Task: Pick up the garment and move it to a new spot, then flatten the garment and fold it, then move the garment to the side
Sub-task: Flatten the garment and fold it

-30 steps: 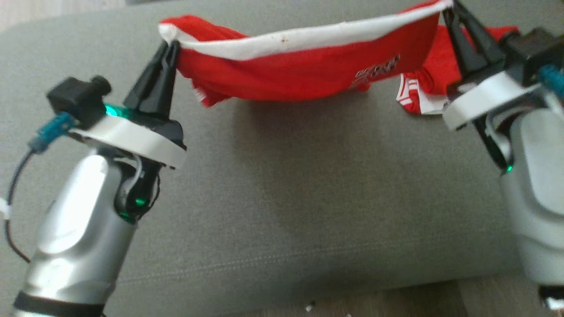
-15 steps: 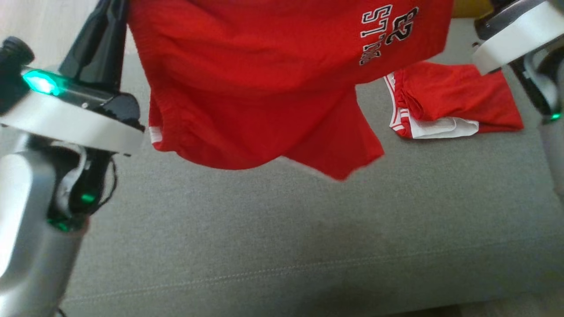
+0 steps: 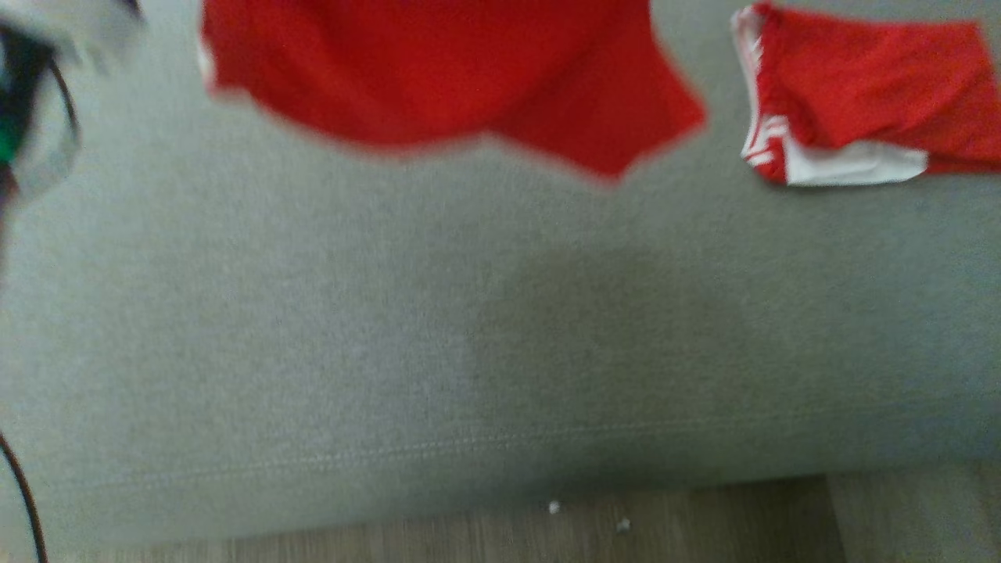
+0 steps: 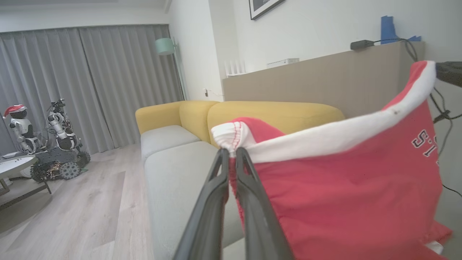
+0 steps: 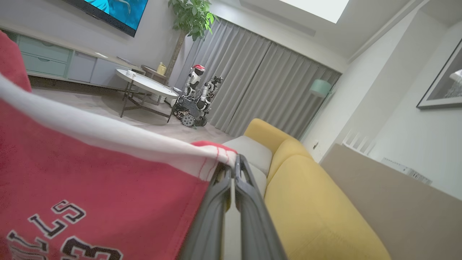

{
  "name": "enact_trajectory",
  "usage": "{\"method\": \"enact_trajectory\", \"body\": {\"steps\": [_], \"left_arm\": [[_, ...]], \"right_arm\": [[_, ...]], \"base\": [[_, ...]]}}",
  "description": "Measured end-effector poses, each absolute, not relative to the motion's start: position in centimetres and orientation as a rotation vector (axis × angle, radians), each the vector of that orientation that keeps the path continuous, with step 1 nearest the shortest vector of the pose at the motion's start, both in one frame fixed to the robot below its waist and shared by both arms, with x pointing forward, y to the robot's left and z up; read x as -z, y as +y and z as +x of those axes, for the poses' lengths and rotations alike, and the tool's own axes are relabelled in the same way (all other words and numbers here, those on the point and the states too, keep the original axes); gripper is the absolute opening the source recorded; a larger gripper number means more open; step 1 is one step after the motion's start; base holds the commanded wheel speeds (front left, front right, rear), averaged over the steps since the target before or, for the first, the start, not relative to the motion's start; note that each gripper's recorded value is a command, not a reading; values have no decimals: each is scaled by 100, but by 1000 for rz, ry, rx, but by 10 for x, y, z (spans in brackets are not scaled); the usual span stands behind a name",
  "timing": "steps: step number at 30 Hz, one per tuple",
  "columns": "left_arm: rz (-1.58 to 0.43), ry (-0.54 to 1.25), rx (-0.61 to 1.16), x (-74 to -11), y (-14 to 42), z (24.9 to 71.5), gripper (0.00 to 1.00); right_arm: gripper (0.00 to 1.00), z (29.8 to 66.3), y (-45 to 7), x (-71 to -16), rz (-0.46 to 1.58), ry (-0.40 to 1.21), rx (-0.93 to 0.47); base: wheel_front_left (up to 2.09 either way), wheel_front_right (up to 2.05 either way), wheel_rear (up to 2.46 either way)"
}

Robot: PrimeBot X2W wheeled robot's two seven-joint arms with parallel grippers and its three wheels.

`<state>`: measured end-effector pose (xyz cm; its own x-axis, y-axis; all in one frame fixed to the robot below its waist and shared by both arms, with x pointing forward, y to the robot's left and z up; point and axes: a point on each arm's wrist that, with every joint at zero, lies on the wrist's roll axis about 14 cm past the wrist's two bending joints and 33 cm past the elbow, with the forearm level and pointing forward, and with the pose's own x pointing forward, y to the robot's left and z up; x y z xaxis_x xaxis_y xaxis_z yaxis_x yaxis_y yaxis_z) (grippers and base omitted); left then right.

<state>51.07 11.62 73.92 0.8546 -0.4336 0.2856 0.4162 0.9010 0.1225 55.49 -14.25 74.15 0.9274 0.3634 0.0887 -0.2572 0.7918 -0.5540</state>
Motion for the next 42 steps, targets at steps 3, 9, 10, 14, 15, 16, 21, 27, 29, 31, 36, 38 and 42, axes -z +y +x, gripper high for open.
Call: {"method": "enact_trajectory", "body": {"steps": [3, 9, 10, 14, 15, 16, 21, 27, 29, 31, 36, 38, 42], "left_arm": [[74, -342, 409, -749, 122, 561, 0], [29, -409, 273, -726, 148, 655, 0], [29, -409, 273, -726, 148, 655, 0], [26, -286, 243, -651, 162, 683, 0], [26, -251, 243, -632, 164, 685, 0], [26, -213, 243, -612, 165, 684, 0], [72, -7, 278, -519, 161, 649, 0], [128, 125, 325, -470, 157, 599, 0], [135, 163, 339, -457, 157, 580, 0], [131, 206, 347, -445, 158, 561, 0], [166, 287, 381, -424, 160, 517, 0], [186, 298, 390, -423, 163, 506, 0], [220, 306, 415, -424, 163, 488, 0]], "right_arm": [[0, 598, -143, -768, -571, -257, -303], [0, 686, -118, -753, -490, -387, -286], [0, 686, -118, -753, -490, -387, -286], [0, 716, -88, -661, -443, -263, -360], [0, 719, -82, -638, -432, -224, -377], [0, 720, -78, -614, -423, -181, -392], [0, 692, -82, -503, -356, 72, -415], [0, 649, -80, -455, -385, 203, -460], [0, 634, -83, -444, -412, 238, -473], [0, 618, -85, -435, -424, 274, -484], [0, 584, -91, -421, -474, 356, -510], [0, 571, -94, -416, -500, 389, -523], [0, 546, -103, -407, -543, 448, -544]], "base": [[0, 0, 0], [0, 0, 0], [0, 0, 0], [0, 0, 0], [0, 0, 0], [0, 0, 0], [0, 0, 0], [0, 0, 0], [0, 0, 0], [0, 0, 0], [0, 0, 0], [0, 0, 0], [0, 0, 0]]}}
